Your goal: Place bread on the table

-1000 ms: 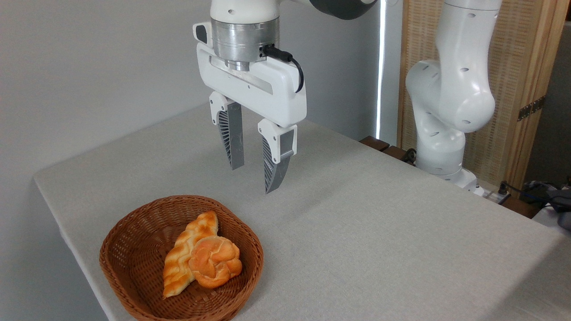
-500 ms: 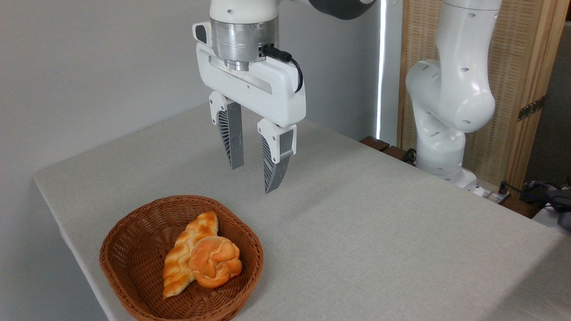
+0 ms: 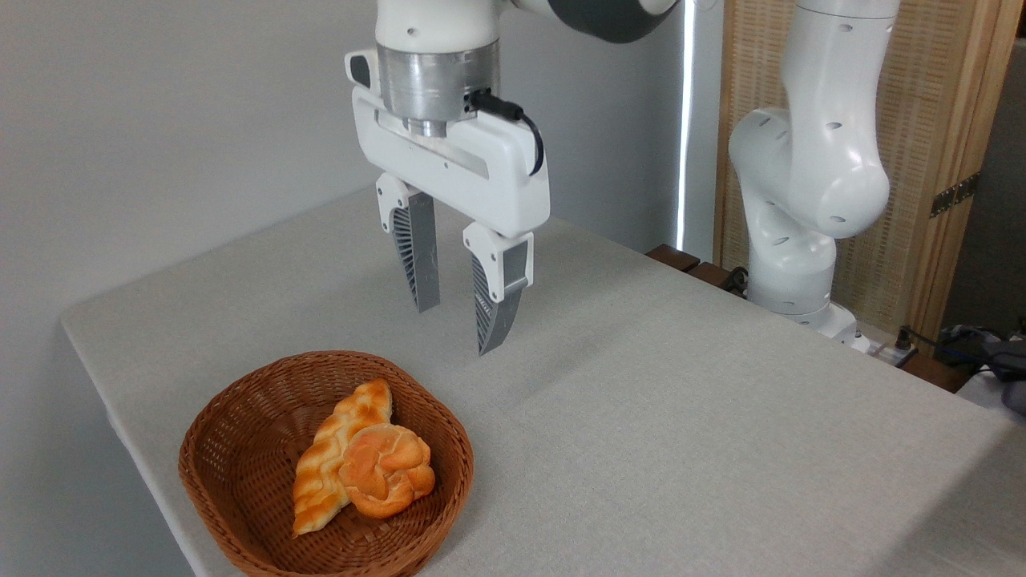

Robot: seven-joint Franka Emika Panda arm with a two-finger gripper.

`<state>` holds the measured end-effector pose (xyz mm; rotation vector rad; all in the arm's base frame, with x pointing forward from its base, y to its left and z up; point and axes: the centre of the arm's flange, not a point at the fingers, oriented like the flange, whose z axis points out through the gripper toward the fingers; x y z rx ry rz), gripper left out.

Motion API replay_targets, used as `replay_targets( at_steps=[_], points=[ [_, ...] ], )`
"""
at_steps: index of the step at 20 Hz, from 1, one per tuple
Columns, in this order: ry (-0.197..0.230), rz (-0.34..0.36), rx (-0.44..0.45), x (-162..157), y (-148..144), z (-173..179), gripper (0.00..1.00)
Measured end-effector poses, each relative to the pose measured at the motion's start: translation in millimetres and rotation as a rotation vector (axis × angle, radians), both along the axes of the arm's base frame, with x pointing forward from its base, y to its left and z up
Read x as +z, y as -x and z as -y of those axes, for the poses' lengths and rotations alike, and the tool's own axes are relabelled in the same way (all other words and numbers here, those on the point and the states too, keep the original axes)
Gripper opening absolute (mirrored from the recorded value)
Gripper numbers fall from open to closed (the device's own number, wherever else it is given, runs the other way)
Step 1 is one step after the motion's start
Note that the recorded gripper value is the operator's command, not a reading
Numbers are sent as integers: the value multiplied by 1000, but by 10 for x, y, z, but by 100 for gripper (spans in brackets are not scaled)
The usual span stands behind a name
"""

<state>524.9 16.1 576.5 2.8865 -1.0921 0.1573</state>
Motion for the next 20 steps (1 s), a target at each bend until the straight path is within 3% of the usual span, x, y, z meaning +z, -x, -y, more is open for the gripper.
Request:
replay_targets(
  at_steps=[20],
  points=[
    [-4, -22, -12, -112, -58, 104, 100]
  ],
)
